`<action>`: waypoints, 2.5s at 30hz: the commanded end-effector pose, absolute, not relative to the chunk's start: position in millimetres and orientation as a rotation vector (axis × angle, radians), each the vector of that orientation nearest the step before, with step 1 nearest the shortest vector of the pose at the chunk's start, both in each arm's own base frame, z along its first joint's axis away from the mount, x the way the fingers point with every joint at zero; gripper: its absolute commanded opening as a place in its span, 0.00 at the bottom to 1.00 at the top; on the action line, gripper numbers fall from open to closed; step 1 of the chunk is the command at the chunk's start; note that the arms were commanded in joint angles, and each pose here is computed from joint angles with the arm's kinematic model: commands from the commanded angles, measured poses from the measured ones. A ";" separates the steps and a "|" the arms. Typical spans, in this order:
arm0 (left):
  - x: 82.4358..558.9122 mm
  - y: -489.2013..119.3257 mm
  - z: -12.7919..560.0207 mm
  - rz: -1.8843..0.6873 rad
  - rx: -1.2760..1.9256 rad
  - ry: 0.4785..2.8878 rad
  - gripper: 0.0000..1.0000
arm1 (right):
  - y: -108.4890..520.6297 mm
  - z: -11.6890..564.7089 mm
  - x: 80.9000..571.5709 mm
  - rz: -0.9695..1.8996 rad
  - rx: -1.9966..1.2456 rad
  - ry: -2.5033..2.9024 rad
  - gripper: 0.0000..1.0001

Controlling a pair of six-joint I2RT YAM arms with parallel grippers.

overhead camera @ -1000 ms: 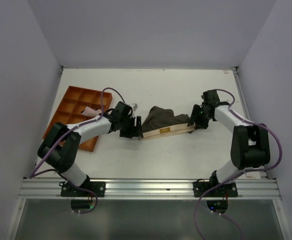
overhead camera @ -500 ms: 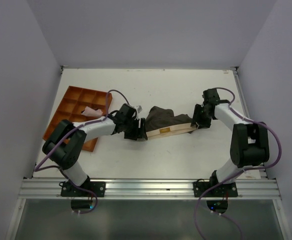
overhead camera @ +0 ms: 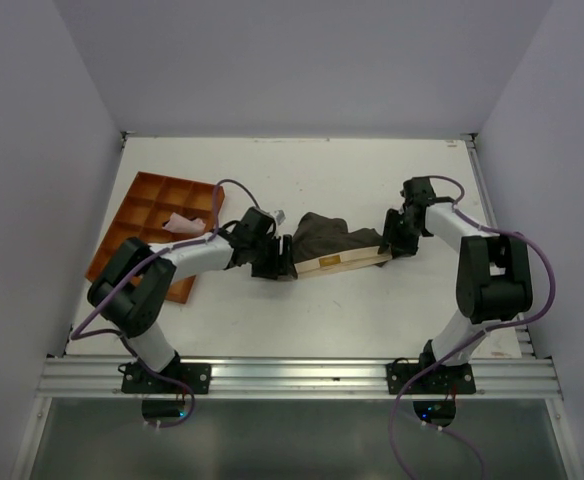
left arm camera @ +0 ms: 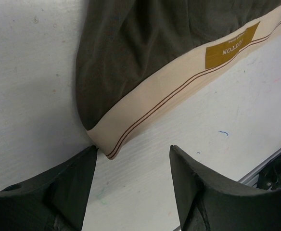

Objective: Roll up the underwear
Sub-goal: Flatten the underwear

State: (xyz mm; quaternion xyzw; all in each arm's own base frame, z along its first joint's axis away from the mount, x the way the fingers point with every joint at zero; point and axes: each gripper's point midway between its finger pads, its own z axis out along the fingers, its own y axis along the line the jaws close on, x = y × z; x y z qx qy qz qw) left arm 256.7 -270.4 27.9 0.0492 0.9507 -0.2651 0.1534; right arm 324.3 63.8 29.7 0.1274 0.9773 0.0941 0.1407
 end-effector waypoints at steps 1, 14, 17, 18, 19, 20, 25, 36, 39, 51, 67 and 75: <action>259.8 -265.9 12.4 -0.693 0.114 2.744 0.66 | 66.6 40.1 337.3 0.306 0.352 2.772 0.48; 260.5 -269.4 6.7 -0.712 0.128 2.739 0.26 | 64.2 41.2 328.7 0.286 0.373 2.778 0.31; 266.2 -271.2 9.3 -0.697 0.132 2.734 0.01 | 60.1 43.5 325.1 0.256 0.376 2.786 0.26; 267.5 -270.8 9.9 -0.688 0.129 2.735 0.00 | 59.6 44.4 323.9 0.253 0.375 2.789 0.21; 268.9 -271.8 11.1 -0.690 0.130 2.732 0.00 | 59.2 44.7 323.3 0.250 0.371 2.791 0.19; 270.7 -273.3 13.5 -0.695 0.128 2.725 0.00 | 59.3 44.6 322.0 0.248 0.367 2.793 0.15; 272.1 -277.0 30.8 -0.733 0.110 2.697 0.00 | 59.7 49.3 309.6 0.256 0.373 2.807 0.00; 243.6 -275.8 94.4 -0.821 0.161 2.708 0.00 | 47.4 78.4 230.6 0.187 0.579 2.808 0.00; 225.2 -273.8 95.8 -0.815 0.157 2.742 0.00 | 43.9 93.5 224.7 0.183 0.641 2.730 0.00; 405.7 -330.9 270.1 -0.820 0.202 2.248 0.00 | 42.1 233.0 410.0 0.208 0.605 2.399 0.00; 382.9 -280.0 175.4 -0.815 0.096 2.427 0.00 | 50.8 168.4 364.2 0.312 0.505 2.521 0.00; 262.6 -266.8 60.4 -0.878 0.126 2.687 0.00 | 63.8 56.0 248.7 0.354 0.589 2.744 0.00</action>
